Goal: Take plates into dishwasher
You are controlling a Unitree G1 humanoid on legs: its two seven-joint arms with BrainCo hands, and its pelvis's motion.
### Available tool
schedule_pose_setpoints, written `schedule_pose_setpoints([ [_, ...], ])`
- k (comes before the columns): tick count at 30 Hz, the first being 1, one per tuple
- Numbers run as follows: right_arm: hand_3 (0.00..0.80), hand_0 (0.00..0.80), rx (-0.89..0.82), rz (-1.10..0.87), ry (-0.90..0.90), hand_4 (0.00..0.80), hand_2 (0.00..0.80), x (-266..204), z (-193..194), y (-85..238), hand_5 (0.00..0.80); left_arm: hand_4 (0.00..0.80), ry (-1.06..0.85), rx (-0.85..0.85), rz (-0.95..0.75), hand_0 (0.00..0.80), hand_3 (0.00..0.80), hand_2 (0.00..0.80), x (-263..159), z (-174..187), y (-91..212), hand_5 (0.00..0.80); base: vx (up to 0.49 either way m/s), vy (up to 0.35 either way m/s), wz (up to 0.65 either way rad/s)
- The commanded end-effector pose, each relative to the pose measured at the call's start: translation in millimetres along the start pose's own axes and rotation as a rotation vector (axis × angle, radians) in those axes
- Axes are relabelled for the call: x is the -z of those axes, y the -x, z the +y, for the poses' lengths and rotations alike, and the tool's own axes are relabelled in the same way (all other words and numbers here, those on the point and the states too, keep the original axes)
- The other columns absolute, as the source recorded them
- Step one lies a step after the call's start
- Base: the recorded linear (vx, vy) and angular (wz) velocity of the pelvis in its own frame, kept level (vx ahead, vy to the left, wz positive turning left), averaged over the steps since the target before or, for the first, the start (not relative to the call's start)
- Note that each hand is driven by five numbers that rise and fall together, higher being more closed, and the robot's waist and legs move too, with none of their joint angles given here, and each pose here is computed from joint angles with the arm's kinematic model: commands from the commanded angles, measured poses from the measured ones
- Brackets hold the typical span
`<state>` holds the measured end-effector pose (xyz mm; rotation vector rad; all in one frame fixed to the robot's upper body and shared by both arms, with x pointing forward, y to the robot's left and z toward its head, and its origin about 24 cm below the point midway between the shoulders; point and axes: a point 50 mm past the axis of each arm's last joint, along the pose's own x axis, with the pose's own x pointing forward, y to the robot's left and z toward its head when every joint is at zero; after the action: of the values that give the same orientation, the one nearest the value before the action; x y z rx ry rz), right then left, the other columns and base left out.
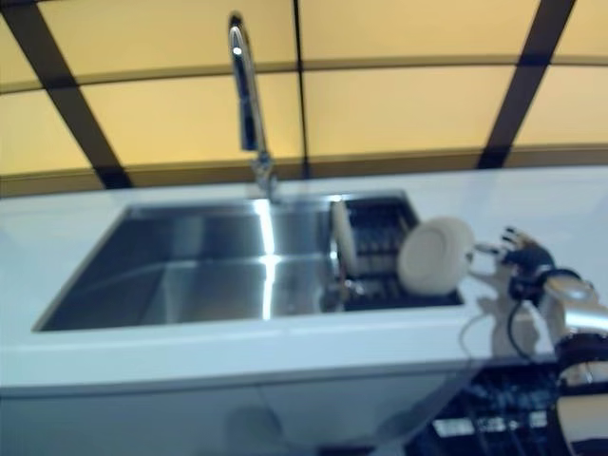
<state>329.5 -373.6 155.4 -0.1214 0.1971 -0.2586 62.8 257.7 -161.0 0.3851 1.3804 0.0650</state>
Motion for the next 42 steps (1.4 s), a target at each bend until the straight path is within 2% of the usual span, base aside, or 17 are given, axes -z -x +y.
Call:
schedule_pose_setpoints([
  [1,0.0,0.0,-0.047,-0.105,-0.006,0.0,0.0,-35,22,-11,0.0,0.0,-0.089,-0.042,0.021,0.0,0.0,0.0,1,19,0,0.0,0.0,0.0,0.0],
  [18,0.0,0.0,-0.051,-0.082,0.047,0.0,0.0,-39,22,-12,0.0,0.0,-0.085,-0.051,0.032,0.0,0.0,0.0,4,21,0,0.0,0.002,0.001,0.01],
  [42,0.0,0.0,-0.123,0.138,0.105,0.0,0.0,-8,15,-11,0.0,0.0,-0.087,-0.048,-0.004,0.0,0.0,0.0,-2,22,0,0.0,0.0,0.0,0.0],
])
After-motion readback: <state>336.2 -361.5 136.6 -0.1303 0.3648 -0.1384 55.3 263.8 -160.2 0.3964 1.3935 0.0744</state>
